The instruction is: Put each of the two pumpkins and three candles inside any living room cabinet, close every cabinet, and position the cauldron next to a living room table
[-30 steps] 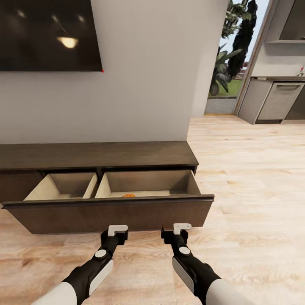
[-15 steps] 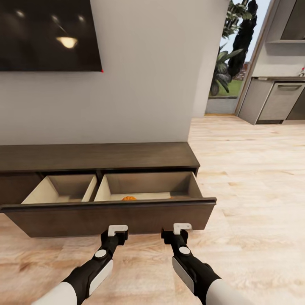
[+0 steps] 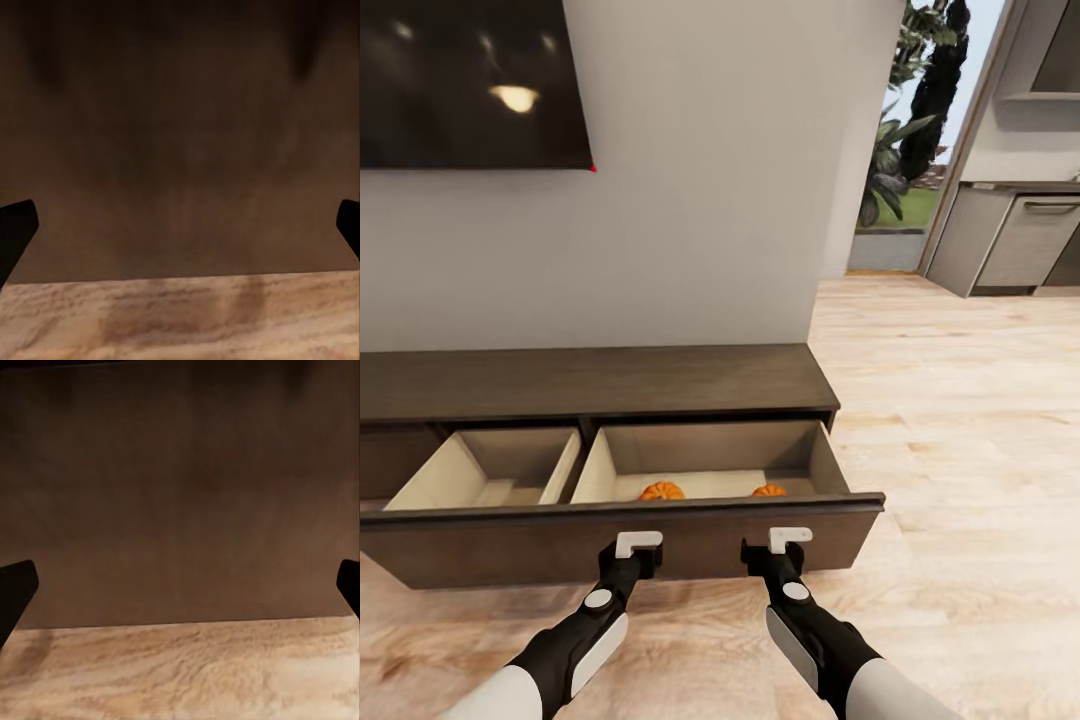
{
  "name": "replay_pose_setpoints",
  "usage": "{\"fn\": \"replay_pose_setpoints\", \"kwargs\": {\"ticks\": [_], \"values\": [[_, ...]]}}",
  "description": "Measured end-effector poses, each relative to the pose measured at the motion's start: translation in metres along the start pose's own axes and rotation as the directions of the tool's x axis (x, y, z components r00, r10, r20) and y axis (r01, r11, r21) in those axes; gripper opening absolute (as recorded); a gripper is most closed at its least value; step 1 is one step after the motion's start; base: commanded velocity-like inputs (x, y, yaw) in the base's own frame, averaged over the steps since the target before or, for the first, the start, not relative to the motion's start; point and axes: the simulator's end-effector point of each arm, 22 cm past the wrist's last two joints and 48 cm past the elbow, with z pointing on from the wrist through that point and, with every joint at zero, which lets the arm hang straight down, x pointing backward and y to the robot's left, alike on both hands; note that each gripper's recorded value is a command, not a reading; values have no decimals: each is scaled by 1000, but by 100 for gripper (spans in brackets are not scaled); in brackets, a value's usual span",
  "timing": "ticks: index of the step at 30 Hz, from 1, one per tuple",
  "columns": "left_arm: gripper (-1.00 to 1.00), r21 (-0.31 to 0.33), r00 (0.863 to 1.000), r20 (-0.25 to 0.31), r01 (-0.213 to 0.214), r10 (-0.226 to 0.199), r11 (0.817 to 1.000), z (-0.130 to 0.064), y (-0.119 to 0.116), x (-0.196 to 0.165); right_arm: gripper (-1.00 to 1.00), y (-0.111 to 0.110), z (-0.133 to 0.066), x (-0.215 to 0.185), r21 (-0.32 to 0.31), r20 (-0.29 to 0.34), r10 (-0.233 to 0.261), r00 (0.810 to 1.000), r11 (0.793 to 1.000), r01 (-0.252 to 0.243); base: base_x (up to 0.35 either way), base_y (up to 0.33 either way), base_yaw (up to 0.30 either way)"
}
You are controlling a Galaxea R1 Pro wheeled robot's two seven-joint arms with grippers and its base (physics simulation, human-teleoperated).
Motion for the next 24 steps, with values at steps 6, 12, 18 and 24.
{"fn": "replay_pose_setpoints", "kwargs": {"ticks": [6,12,18,24], "values": [[100,1,1000,0,-1,1,1000,0,0,0,100,0,0,0,0,1,0,1000,1000,0,59,0,0],[100,-1,1000,-3,4,-4,1000,0,0,1,100,0,0,0,0,1,0,1000,1000,0,228,0,0],[100,0,1000,-1,1,-1,1000,0,0,0,100,0,0,0,0,1,0,1000,1000,0,71,0,0],[100,-1,1000,-2,3,-3,1000,0,0,0,100,0,0,0,0,0,0,1000,1000,0,181,0,0]]}}
